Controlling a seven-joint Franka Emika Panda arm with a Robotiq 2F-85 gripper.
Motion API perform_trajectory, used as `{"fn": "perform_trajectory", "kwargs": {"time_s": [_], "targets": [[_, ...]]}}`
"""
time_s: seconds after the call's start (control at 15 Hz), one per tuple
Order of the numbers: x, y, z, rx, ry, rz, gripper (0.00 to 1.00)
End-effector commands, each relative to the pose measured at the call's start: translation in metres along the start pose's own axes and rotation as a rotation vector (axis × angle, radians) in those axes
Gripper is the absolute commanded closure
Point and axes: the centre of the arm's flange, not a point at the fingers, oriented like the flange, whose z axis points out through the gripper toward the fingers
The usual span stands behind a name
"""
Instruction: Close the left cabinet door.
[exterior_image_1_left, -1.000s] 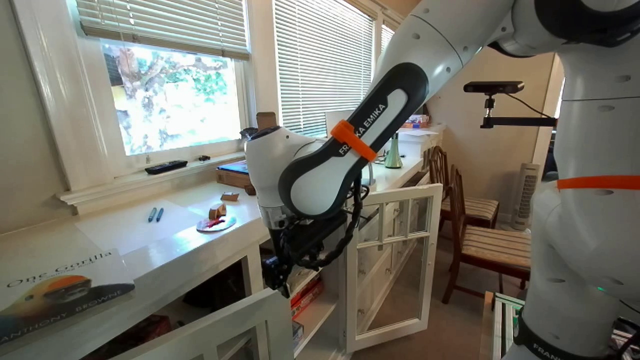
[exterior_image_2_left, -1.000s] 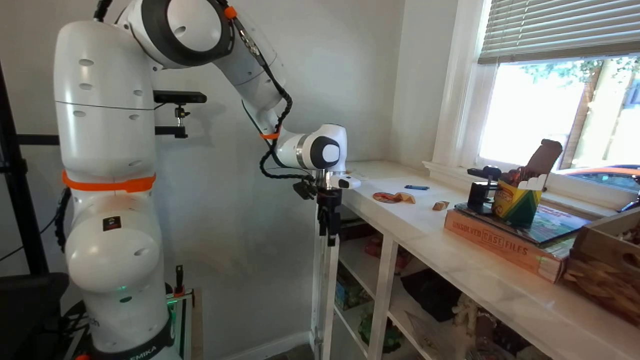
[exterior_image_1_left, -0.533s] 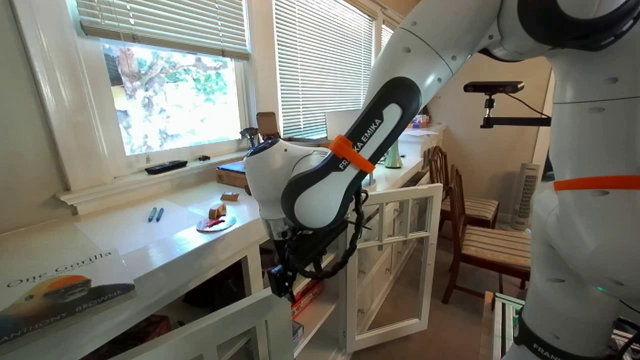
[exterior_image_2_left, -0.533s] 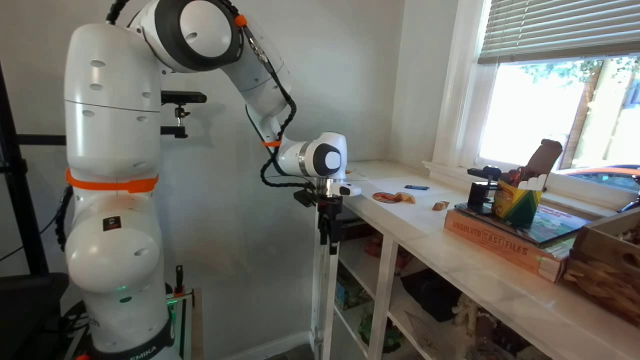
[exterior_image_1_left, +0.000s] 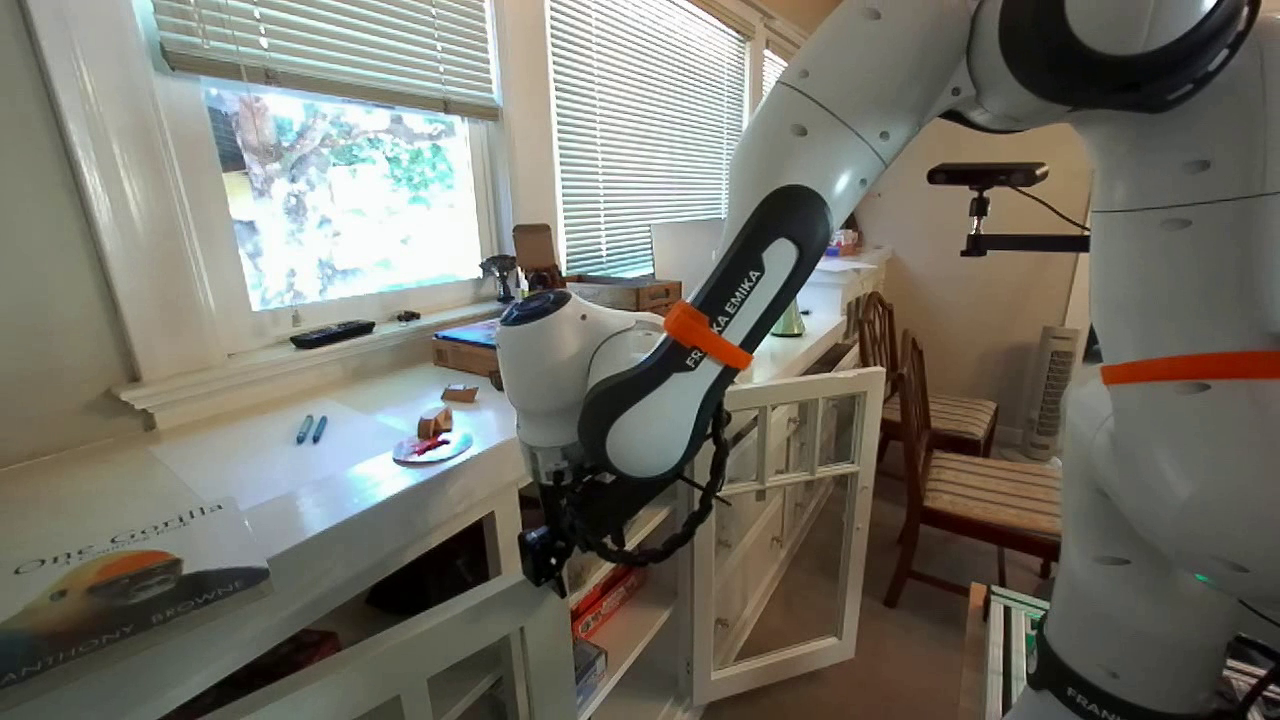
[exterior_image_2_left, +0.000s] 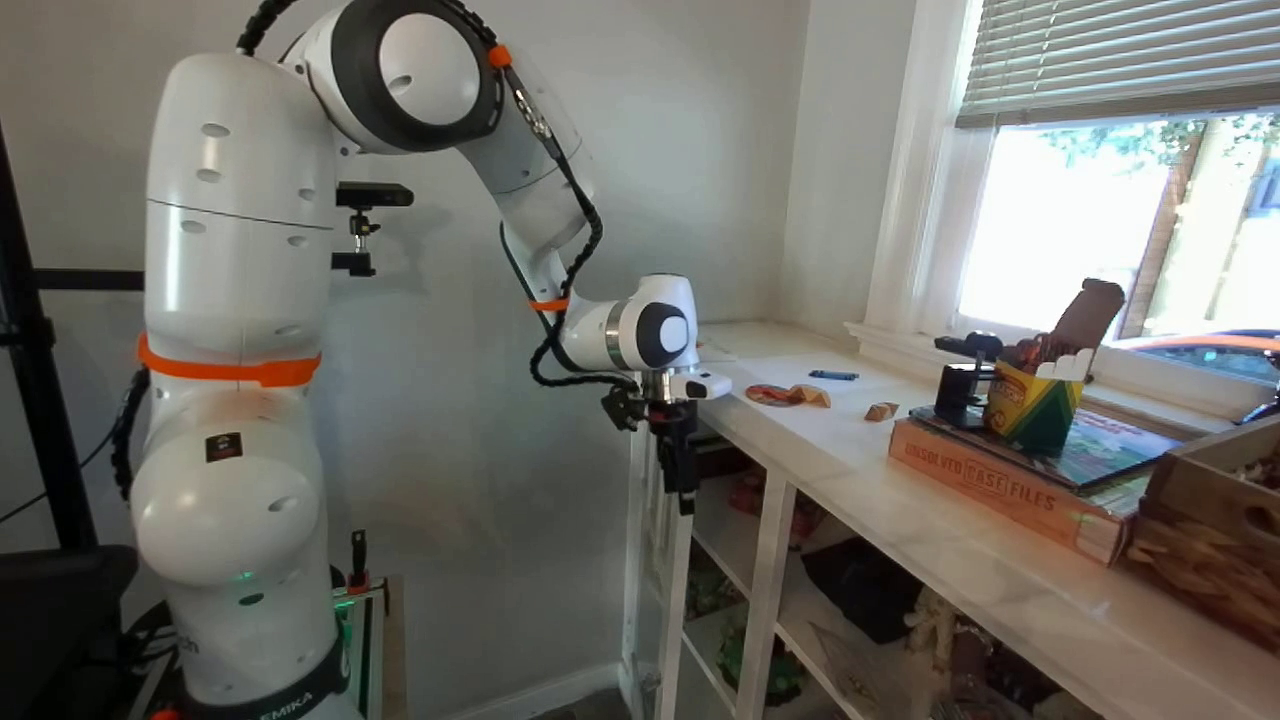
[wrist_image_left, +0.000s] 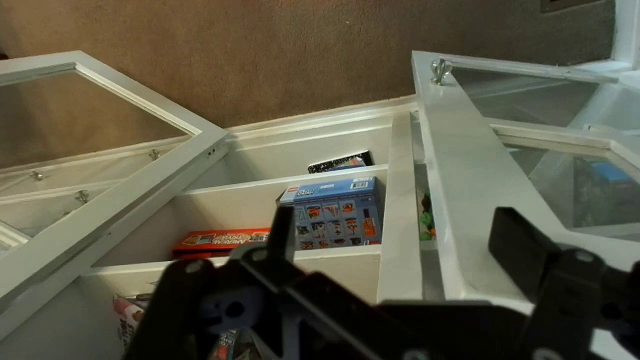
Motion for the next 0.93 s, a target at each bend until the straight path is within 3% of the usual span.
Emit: {"fn": "perform_trajectory", "kwargs": {"time_s": [0.0,0.27,0.87], "targets": [[0.006,0.001,0.007,0.0,0.082,0.075,0.0],[0.015,0.01,0.008,-0.012,0.143,0.138,0.0],[0.019,0.01,-0.001,0.02,0.162,0.187,0.0]]}}
